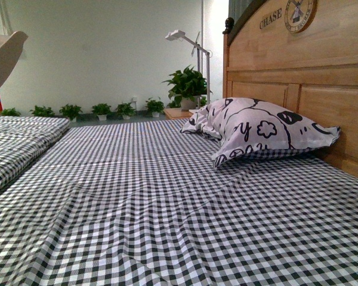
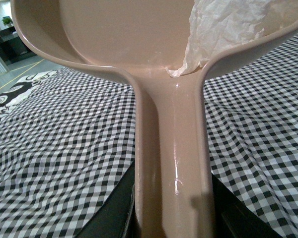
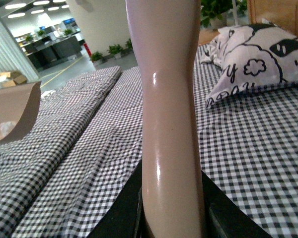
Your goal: Clean up trash
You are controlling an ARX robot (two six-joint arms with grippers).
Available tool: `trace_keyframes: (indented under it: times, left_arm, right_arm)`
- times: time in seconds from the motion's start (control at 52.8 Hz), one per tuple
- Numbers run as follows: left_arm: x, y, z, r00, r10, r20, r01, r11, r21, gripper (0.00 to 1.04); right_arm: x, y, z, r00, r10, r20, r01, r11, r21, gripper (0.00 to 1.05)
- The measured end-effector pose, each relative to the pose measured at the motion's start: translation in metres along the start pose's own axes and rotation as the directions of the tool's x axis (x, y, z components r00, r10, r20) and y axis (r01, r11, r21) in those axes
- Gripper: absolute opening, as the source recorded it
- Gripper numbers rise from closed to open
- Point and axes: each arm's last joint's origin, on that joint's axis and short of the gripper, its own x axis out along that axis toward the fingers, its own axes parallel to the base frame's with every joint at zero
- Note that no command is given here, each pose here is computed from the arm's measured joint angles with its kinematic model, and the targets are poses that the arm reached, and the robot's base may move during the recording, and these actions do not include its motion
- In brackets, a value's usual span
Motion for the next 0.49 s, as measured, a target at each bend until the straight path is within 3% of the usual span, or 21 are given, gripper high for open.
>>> trace_keyframes:
  times: [0.246,0.492]
  left_arm:
    - [-0.035,-0.004,-0.006,1.000,-0.016,0.015,0.017,0.999,-0.041,0.26]
    - [-0.075,-0.019,-0.025,0.998,-0.055,0.022,0.056,0.997,-0.054,0.26]
  right_arm:
    - [0.006,0.027,-0.010,0.997,-0.079,-0.013,0.080,0.988,0.132,0.19]
    - [0.005,0.029,-0.013,0.982,-0.191,0.005,0.188,0.967,0.171,0.19]
